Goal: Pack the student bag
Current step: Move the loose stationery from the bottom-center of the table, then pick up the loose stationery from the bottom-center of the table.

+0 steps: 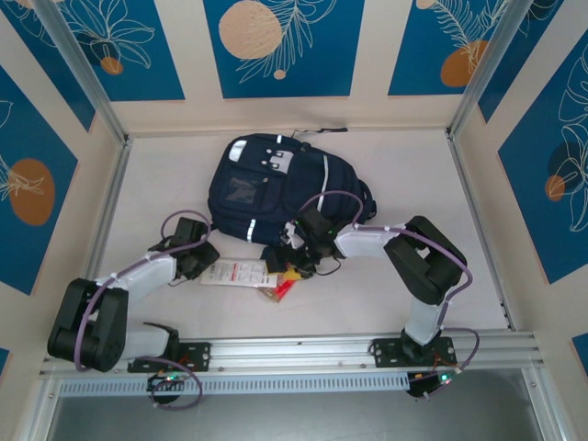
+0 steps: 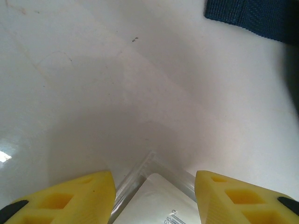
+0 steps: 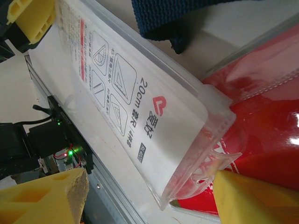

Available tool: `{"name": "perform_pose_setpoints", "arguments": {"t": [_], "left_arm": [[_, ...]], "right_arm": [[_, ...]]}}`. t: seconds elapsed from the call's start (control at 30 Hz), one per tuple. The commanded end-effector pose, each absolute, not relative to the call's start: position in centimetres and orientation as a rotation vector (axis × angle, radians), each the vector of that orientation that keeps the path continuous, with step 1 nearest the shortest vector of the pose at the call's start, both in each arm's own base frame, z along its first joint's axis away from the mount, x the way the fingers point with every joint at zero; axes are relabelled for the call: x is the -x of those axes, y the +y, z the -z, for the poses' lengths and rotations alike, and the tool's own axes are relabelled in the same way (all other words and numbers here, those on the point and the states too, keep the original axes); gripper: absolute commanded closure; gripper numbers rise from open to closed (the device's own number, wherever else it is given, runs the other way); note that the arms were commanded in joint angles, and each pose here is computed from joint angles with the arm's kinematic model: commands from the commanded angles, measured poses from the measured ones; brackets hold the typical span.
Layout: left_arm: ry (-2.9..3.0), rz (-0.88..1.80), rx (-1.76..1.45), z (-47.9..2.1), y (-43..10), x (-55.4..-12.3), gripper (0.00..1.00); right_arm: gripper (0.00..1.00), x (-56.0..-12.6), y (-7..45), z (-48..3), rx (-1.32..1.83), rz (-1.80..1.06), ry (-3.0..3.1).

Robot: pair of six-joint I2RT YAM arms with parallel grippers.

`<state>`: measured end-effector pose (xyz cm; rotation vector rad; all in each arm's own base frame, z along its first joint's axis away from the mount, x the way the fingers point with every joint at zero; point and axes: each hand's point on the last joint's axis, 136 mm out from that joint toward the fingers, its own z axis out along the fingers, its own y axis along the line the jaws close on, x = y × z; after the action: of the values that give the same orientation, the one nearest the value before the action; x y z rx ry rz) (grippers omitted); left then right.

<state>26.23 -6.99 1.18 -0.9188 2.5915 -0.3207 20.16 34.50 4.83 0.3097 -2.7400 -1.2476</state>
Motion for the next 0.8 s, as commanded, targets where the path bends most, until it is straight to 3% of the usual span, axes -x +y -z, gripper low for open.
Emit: {"name": "perform_pose_setpoints", "arguments": {"t": [0.0, 0.33, 0.77], "left_arm": [[2.804, 0.562, 0.875, 2.0, -11.9, -22.4, 0.5], [2.815, 0.602, 0.822, 1.5, -13.2, -22.4, 0.51], [2.788, 0.64, 0.805, 0.2, -13.5, -22.5, 0.51]], "right_arm": [[0.28, -20.0, 35.2, -4.5, -0.305, 1.25, -2.704], [0.32, -21.8, 36.4, -6.7, -0.244, 1.42, -2.641], [0.52, -22.2, 37.7, -10.0, -0.225, 1.57, -2.546]]}}
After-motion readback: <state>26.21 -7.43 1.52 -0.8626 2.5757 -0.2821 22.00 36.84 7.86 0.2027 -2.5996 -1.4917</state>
